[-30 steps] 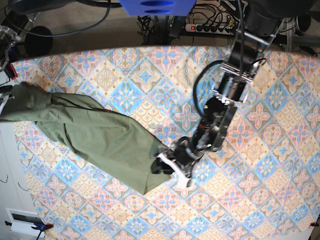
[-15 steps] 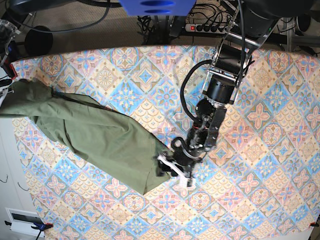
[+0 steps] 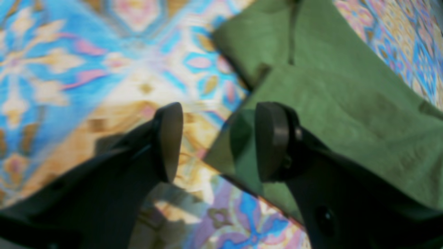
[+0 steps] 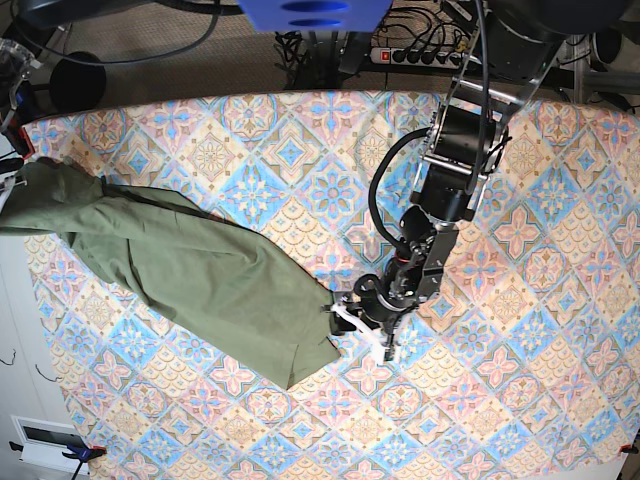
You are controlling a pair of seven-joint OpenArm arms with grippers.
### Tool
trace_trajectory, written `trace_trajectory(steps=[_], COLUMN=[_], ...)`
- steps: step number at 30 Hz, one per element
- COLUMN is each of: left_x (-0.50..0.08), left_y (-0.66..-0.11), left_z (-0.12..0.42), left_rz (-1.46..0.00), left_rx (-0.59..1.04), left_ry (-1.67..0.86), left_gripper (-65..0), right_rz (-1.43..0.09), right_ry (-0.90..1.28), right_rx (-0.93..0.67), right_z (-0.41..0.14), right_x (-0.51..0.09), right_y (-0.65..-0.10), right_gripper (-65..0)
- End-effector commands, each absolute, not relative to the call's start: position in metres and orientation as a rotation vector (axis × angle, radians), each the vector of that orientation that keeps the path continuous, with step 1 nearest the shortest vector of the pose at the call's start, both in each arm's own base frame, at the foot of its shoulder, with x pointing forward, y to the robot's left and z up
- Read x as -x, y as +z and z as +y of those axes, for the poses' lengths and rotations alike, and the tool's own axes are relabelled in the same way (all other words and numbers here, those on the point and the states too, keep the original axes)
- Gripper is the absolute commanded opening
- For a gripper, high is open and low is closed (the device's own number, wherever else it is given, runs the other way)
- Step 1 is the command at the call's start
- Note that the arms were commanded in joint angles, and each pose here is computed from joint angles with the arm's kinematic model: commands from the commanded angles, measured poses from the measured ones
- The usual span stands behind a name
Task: Layout the t-shirt on the table in an organized manner, then fold the t-shirt properly
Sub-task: 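Drag the shirt end with the left gripper away from the right gripper, then lift the shirt high with both grippers and fling it onto the table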
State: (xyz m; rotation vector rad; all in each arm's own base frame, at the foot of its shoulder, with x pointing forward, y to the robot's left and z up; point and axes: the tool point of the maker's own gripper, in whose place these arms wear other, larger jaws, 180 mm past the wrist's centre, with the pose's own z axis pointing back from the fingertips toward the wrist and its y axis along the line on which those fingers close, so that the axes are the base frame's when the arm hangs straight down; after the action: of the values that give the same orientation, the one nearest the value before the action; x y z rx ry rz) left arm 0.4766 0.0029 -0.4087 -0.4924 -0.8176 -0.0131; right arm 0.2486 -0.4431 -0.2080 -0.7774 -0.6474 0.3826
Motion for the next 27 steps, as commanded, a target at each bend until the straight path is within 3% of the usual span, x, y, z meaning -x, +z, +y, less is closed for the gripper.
trace_trajectory(steps=[1, 10, 12, 15, 21, 27], left_x=[-0.488, -0.471, -0.472, -0.478, -0.522, -0.544], left_y=[-0.386, -0.394, -0.393, -0.387, -0.312, -0.229], left_z=[-0.014, -0.038, -0.038, -0.034, 0.003, 0.054], left_rz=[-0.867, -0.837, -0.838, -0.858, -1.063, -1.244], left_rx=[0.528, 0.548, 0.549, 0.556, 0.613, 0.64], left_ry=[-0.057, -0.181, -0.176, -0.153, -0.007, 0.076], left_gripper=[-33.0, -35.9, -45.1, -65.0, -65.0, -65.0], right_rz=[-0.68, -0.681, -0.681, -0.681, -0.689, -0.797], right_ry=[0.391, 0.392, 0.392, 0.392, 0.38, 0.294], right_rx=[0.824, 0.825, 0.825, 0.825, 0.822, 0.804], right_z=[-0.447, -0.447, -0.447, -0.447, -0.449, -0.456], right_x=[-0.254, -0.254, -0.254, -0.254, -0.256, -0.288], right_y=[-0.188, -0.188, -0.188, -0.188, -0.187, -0.164], right_gripper=[-64.5, -64.5, -64.5, -64.5, -64.5, -64.5])
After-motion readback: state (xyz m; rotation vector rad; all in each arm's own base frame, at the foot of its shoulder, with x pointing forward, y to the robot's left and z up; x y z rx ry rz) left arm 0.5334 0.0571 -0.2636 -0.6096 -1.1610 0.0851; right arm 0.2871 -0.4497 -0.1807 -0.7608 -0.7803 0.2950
